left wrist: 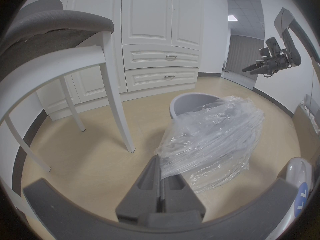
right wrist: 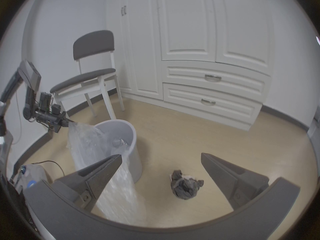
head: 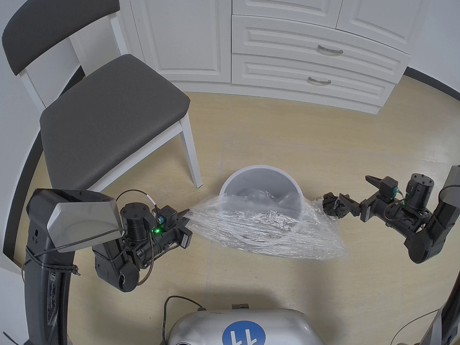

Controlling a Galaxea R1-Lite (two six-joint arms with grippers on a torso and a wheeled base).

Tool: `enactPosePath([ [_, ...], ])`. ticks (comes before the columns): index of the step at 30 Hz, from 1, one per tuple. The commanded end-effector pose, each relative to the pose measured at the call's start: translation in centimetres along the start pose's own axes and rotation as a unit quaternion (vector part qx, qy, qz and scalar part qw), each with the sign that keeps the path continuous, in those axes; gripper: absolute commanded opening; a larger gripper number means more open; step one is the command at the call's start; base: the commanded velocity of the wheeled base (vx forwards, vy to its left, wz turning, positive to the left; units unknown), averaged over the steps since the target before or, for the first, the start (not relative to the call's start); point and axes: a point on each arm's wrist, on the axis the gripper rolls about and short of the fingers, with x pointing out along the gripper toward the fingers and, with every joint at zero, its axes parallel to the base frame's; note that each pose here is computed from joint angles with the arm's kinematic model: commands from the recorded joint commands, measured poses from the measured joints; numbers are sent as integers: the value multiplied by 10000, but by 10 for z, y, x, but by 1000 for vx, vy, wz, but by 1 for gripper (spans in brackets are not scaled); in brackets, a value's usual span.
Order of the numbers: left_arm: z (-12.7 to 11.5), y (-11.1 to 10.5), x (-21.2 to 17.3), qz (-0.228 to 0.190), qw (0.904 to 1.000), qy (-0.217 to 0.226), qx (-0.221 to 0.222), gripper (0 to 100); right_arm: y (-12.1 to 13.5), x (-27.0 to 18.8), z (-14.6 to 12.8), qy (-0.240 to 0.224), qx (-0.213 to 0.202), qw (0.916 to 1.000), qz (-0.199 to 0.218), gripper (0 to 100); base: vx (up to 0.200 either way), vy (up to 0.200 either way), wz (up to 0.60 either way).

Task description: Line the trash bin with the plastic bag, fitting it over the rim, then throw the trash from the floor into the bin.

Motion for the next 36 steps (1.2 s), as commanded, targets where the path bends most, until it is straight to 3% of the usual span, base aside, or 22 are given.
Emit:
enactPosePath([
  [1, 13, 3, -4, 16, 9999, -148, -1, 0, 64, 29, 86, 133, -1044, 9898, -958, 100, 0, 0, 0],
  [4, 13, 3, -4, 20, 9999, -162, 1, 0, 80, 33, 94, 128, -1125, 9908, -742, 100, 0, 0, 0],
  [5, 14, 3, -5, 30, 9999, -168, 2, 0, 98, 33, 100, 172, -1405, 9889, -448, 100, 0, 0, 0],
  [8, 11, 2, -4, 14, 9999, -141, -2, 0, 116, 28, 101, 227, -1980, 9799, -121, 100, 0, 0, 0],
  [9, 11, 2, -4, 14, 9999, -141, -2, 100, 119, 27, 100, 232, -2056, 9783, -75, 100, 0, 0, 0],
  [14, 13, 5, -4, 58, 9998, -184, 1, 100, 147, 9, 90, 323, -2927, 9545, 472, 100, 0, 0, 0],
  [15, 13, 5, -4, 58, 9998, -184, 1, 100, 147, 9, 90, 323, -2927, 9545, 472, 100, 0, 0, 0],
  [17, 14, 5, -4, 58, 9998, -184, 1, 100, 155, 4, 81, 433, -3198, 9442, 665, 100, 0, 0, 0],
  [21, 13, 5, -3, 51, 9998, -186, 2, 100, 165, 2, 67, 604, -3355, 9358, 898, 100, 0, 0, 0],
  [27, 15, 5, -1, 67, 9997, -244, -18, 100, 179, 7, 53, 774, -3449, 9291, 1087, 100, 0, 0, 0],
  [36, 34, 0, 2, 47, 9978, -535, -390, 100, 199, 22, 43, 766, -3493, 9251, 1279, 100, 0, 0, 0],
])
